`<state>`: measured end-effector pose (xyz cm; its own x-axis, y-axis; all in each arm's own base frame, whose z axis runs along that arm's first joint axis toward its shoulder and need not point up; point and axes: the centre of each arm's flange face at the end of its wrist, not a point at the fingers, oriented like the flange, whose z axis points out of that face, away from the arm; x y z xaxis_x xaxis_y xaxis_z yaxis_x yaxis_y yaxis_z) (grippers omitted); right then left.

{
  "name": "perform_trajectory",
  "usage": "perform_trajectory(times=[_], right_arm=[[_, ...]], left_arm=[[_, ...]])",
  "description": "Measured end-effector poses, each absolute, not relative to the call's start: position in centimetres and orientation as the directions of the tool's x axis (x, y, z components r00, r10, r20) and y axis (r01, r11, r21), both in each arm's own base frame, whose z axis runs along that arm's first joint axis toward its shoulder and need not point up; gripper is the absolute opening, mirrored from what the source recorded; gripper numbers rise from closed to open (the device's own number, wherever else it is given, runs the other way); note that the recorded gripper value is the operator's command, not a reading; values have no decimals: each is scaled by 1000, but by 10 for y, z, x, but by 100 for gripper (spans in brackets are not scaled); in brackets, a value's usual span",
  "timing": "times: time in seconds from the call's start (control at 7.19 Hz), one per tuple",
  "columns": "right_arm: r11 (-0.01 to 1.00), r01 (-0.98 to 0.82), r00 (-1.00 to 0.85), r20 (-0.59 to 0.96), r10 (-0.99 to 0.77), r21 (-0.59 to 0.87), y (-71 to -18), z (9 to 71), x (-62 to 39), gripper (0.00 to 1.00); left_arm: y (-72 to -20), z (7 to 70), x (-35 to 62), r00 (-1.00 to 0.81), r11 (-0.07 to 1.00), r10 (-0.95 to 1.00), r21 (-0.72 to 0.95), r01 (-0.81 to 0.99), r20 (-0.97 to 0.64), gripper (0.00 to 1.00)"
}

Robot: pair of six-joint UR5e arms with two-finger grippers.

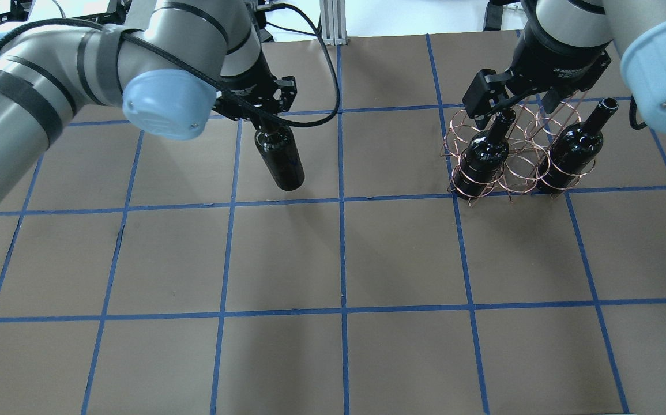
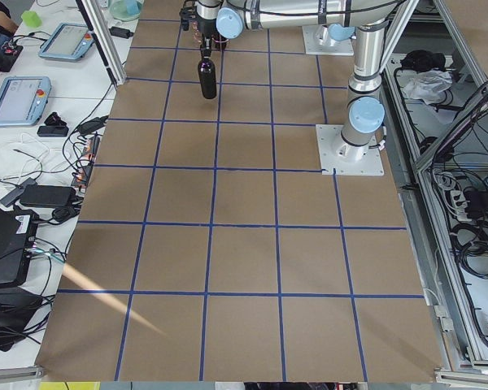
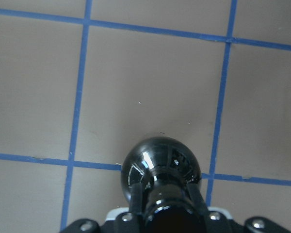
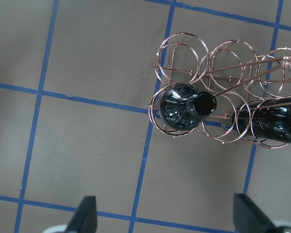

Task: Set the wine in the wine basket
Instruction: 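Carry the bottle toward the table center and set it upright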

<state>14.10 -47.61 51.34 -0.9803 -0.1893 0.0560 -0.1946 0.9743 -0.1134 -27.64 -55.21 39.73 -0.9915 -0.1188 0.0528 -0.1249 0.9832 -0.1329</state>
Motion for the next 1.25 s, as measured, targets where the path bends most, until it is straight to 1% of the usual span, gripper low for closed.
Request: perform_trajectory(times=[0.14, 0.42, 0.56, 0.7, 0.97, 1.25], right_arm=[[975, -192, -981, 56, -187, -113, -476, 513, 141, 100], [975, -192, -981, 57, -187, -114, -476, 513, 142, 100], [974, -196, -980, 59, -190, -115, -475, 514, 142, 100], [974, -197, -980, 58, -191, -114, -475, 514, 142, 100], [974, -197, -980, 57, -192, -114, -475, 513, 142, 100], [974, -197, -980, 56, -192, -112, -476, 513, 142, 100]], left_arm=[[-537, 390, -300, -992, 986, -116, -119, -121, 53, 0], [-519, 374, -317, -993, 989, -114, -88, -117, 45, 0], [-515, 369, -318, -993, 990, -114, -78, -117, 41, 28], [-514, 367, -319, -993, 991, -110, -74, -113, 41, 99], [-516, 370, -318, -994, 991, -103, -79, -107, 46, 100], [-521, 398, -314, -993, 987, -108, -113, -114, 57, 100]])
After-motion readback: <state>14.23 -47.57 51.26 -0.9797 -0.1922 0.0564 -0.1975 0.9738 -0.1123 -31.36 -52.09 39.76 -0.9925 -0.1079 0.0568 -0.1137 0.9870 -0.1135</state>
